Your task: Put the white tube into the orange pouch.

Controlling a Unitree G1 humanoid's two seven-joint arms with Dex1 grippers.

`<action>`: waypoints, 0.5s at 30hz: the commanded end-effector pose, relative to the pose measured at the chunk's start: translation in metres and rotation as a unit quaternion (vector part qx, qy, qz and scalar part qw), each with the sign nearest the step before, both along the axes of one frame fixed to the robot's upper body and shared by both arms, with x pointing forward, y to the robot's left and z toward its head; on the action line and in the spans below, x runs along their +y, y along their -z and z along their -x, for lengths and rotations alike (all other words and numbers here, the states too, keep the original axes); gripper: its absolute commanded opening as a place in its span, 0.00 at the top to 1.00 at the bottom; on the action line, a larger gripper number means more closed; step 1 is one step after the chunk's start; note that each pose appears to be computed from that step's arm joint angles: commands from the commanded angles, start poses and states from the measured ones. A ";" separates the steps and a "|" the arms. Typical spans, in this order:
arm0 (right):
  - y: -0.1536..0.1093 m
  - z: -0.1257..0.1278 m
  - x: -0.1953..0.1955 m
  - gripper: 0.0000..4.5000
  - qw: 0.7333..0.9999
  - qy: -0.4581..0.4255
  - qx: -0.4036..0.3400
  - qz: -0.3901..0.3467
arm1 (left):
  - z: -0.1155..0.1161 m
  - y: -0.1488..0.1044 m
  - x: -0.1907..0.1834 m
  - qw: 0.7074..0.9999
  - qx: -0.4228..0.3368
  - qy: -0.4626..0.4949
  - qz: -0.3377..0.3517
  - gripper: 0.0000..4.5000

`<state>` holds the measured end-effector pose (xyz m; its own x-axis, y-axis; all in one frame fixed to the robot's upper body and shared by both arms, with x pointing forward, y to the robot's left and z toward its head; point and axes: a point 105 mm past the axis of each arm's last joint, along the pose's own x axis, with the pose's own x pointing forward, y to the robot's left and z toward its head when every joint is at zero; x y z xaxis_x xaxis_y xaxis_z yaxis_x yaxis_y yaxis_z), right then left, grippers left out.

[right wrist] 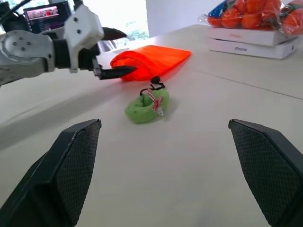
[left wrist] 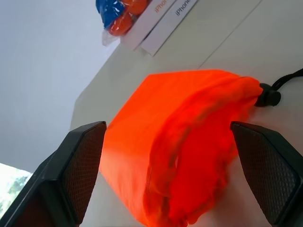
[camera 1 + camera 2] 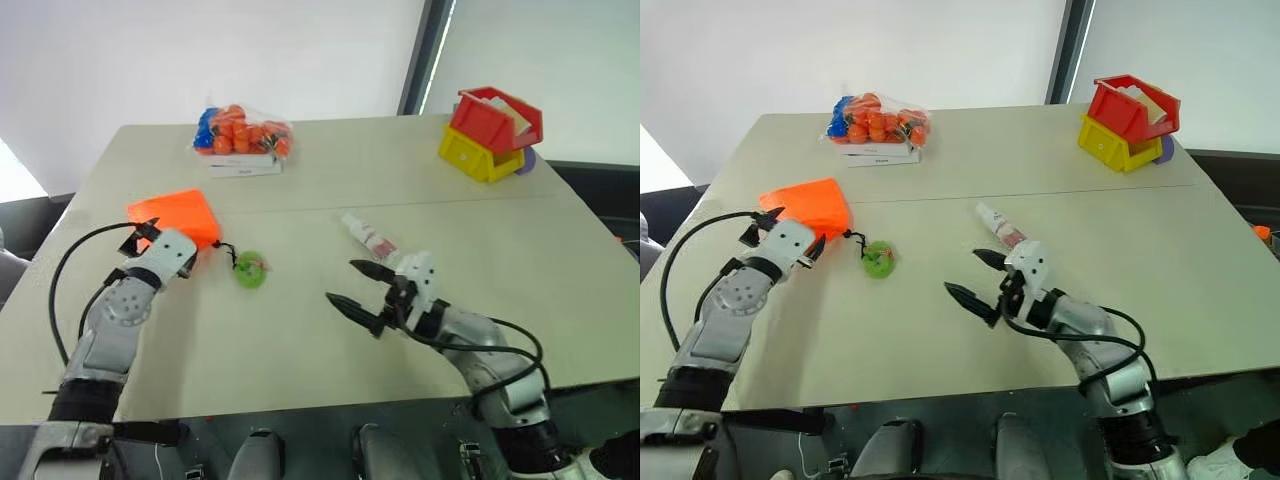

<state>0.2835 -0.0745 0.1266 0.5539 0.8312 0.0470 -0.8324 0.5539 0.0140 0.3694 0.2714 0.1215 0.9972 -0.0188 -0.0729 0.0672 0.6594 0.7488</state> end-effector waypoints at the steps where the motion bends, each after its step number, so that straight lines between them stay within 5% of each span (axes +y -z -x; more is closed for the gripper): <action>1: -0.014 0.001 0.006 0.00 0.999 0.000 -0.032 -0.009 | -0.007 -0.006 0.006 1.000 0.000 -0.006 -0.018 0.01; 5: -0.014 0.001 0.006 0.00 0.999 0.009 -0.036 -0.007 | -0.010 -0.006 0.020 0.999 0.007 -0.034 -0.015 0.01; 7: -0.013 0.000 0.004 0.00 0.999 0.015 -0.038 -0.007 | -0.008 -0.004 0.030 0.999 0.011 -0.049 -0.018 0.13; 15: -0.013 -0.006 -0.003 0.00 0.998 0.035 -0.042 0.000 | -0.006 -0.010 0.040 0.998 0.000 -0.056 -0.005 1.00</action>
<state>0.2875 -0.0745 0.1271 0.5947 0.8023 0.0513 -0.8025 0.5963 -0.0213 0.3753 0.3052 0.1131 0.9869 0.0889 -0.1350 0.0449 0.6518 0.7570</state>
